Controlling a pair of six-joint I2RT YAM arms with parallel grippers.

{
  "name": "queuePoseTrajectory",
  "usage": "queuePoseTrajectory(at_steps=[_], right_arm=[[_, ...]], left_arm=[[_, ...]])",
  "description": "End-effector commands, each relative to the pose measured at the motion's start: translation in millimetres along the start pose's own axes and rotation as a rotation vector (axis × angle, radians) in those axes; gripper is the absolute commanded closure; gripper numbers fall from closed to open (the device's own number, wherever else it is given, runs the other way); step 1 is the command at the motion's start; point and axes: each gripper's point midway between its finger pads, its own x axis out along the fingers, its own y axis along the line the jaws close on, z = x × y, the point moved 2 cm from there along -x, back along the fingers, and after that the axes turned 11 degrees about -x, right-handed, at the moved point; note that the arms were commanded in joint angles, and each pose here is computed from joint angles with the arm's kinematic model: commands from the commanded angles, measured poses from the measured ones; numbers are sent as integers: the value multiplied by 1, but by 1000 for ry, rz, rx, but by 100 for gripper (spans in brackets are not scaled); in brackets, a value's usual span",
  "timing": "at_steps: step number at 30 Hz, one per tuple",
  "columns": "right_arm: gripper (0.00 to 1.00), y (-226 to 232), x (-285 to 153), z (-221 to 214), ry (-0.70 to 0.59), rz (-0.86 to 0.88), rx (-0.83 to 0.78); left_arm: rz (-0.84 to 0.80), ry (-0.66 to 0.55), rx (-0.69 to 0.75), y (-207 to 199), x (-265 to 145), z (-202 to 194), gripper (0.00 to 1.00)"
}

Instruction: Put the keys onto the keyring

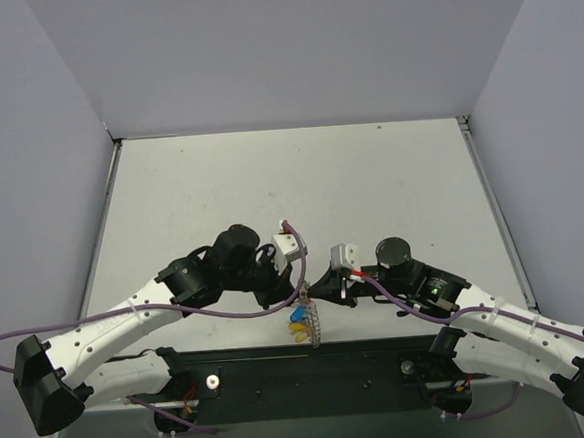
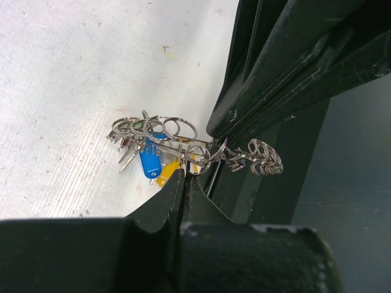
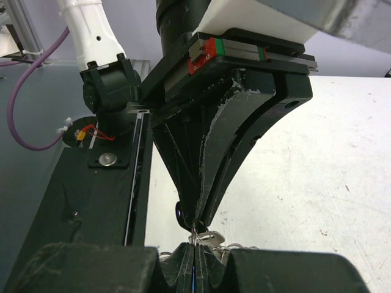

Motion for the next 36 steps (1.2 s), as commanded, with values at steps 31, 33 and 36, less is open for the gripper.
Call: queuePoseTrajectory(at_steps=[31, 33, 36], right_arm=[[100, -6, -2, 34, -130, -11, -90], [100, -5, -2, 34, -129, -11, -88], [100, -5, -2, 33, -129, -7, -87]], left_arm=[[72, 56, 23, 6, 16, -11, 91], [87, 36, 22, 7, 10, -9, 70], [107, 10, 22, 9, 3, -7, 53]])
